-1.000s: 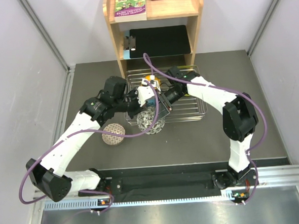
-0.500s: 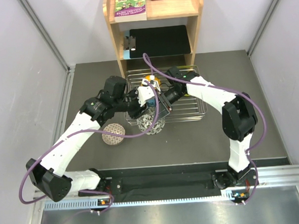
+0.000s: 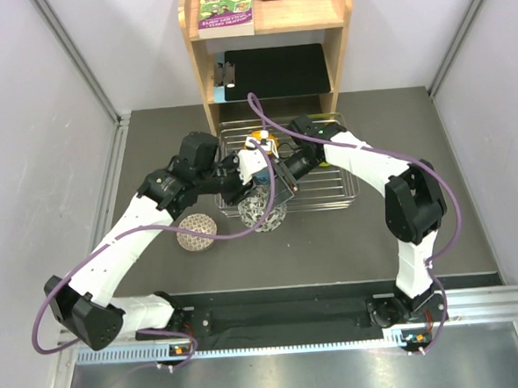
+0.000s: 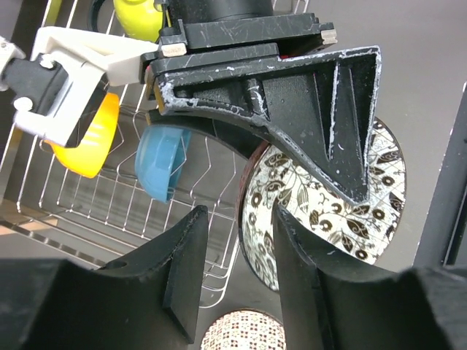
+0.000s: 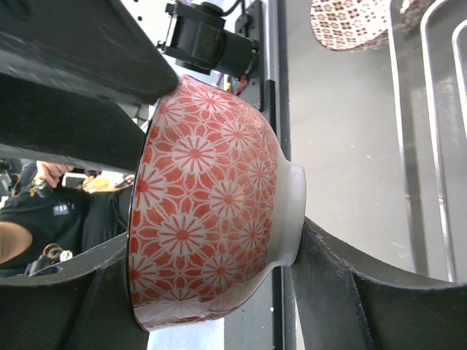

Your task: Load the bowls into the dish rack

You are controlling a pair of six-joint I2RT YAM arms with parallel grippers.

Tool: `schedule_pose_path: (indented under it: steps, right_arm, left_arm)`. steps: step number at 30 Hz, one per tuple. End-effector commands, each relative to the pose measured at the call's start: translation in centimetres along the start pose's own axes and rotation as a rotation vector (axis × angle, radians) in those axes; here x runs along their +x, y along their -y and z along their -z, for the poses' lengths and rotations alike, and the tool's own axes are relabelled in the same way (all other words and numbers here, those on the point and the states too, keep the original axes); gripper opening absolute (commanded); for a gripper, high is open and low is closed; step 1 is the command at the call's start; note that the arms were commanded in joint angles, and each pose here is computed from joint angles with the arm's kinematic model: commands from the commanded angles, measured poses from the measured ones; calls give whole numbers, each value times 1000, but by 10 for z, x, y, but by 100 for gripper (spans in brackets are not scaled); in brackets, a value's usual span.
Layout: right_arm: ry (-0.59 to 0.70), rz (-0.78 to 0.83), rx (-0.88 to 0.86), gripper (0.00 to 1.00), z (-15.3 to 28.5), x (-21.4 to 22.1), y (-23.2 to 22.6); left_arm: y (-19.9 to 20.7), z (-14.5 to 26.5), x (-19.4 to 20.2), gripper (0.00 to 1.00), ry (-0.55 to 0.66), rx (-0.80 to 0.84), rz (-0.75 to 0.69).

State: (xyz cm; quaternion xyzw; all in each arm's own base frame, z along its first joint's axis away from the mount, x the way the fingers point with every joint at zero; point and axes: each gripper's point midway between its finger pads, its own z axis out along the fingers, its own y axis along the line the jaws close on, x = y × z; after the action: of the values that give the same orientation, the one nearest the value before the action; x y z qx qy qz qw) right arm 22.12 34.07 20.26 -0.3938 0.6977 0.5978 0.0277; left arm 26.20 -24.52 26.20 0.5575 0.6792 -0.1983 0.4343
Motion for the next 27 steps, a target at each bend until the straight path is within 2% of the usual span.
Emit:
schedule_pose_path:
  steps: [1, 10, 18, 27]
  right_arm:
    - [45, 100, 3, 5, 11, -21, -11]
    - [85, 107, 81, 1, 30, -30, -3]
    - [175, 114, 200, 0, 76, -51, 15]
    - [228, 128, 497, 0, 133, -62, 51]
  left_arm:
    - [-7, 17, -18, 46, 63, -67, -47]
    - [-13, 30, -15, 46, 53, -131, -52]
    - [-18, 34, 8, 47, 7, -181, -47]
    - [-32, 42, 50, 45, -60, -233, 19]
